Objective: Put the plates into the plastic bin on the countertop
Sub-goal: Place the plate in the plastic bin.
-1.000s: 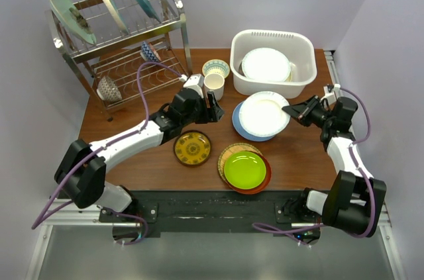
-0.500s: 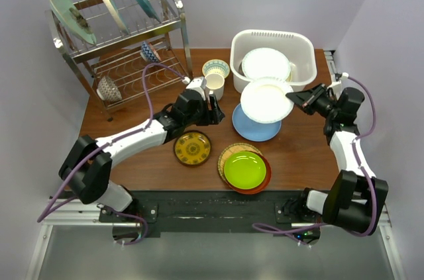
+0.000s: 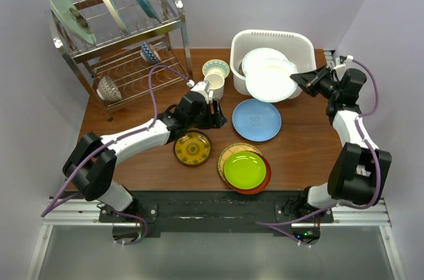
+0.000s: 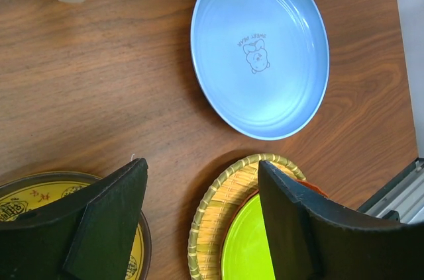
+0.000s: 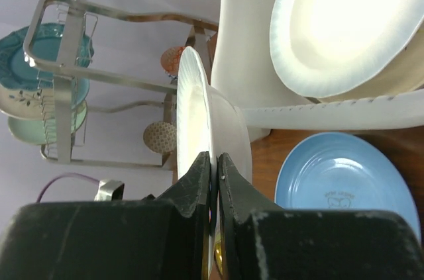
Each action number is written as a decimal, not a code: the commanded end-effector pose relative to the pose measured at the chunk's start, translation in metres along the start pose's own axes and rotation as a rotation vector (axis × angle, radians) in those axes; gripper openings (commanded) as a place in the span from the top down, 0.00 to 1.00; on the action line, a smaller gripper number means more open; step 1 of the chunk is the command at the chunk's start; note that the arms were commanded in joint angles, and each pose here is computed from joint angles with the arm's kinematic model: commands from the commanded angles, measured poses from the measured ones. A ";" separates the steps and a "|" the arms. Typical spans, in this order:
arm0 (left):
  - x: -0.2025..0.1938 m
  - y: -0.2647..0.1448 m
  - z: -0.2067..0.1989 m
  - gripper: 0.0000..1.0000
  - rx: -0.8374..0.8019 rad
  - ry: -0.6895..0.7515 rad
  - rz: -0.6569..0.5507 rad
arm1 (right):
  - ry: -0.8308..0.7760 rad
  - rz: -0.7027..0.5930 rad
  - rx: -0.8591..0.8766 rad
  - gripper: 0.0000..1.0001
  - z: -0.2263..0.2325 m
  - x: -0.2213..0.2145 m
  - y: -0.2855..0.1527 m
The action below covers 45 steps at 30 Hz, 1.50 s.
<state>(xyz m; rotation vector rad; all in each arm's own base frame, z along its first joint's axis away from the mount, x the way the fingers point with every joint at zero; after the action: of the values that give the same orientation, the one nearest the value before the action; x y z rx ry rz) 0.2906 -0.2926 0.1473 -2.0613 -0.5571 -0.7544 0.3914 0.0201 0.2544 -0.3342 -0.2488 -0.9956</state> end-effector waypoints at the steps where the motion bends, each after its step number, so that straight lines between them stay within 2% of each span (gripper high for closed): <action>1: 0.007 0.002 -0.010 0.28 -0.027 0.032 -0.009 | -0.062 -0.036 0.093 1.00 0.035 0.019 0.015; 23: -0.027 0.009 0.012 0.28 0.023 0.039 0.069 | -0.015 -0.104 0.045 1.00 0.031 0.068 0.079; 33: -0.036 0.006 0.009 0.28 -0.028 0.020 0.073 | 0.033 -0.114 0.046 1.00 0.016 0.080 0.108; 45: -0.046 0.003 0.009 0.28 -0.048 0.025 0.090 | 0.048 -0.128 -0.051 1.00 -0.020 0.092 0.140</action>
<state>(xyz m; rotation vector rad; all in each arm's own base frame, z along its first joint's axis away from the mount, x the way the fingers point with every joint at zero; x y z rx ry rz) 0.2626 -0.2844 0.0947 -2.0581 -0.4021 -0.6930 0.5448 0.0101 0.2010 -0.3960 -0.0881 -1.1068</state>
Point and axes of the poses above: each gripper's point midway between its finger pads, its own y axis out along the fingers, its own z axis along the line the jaws close on, x = y × z, the point moved 3 cm from there along -y, back along the fingers, and after that the axes turned 4 degrees about y, right-handed, at the moved point
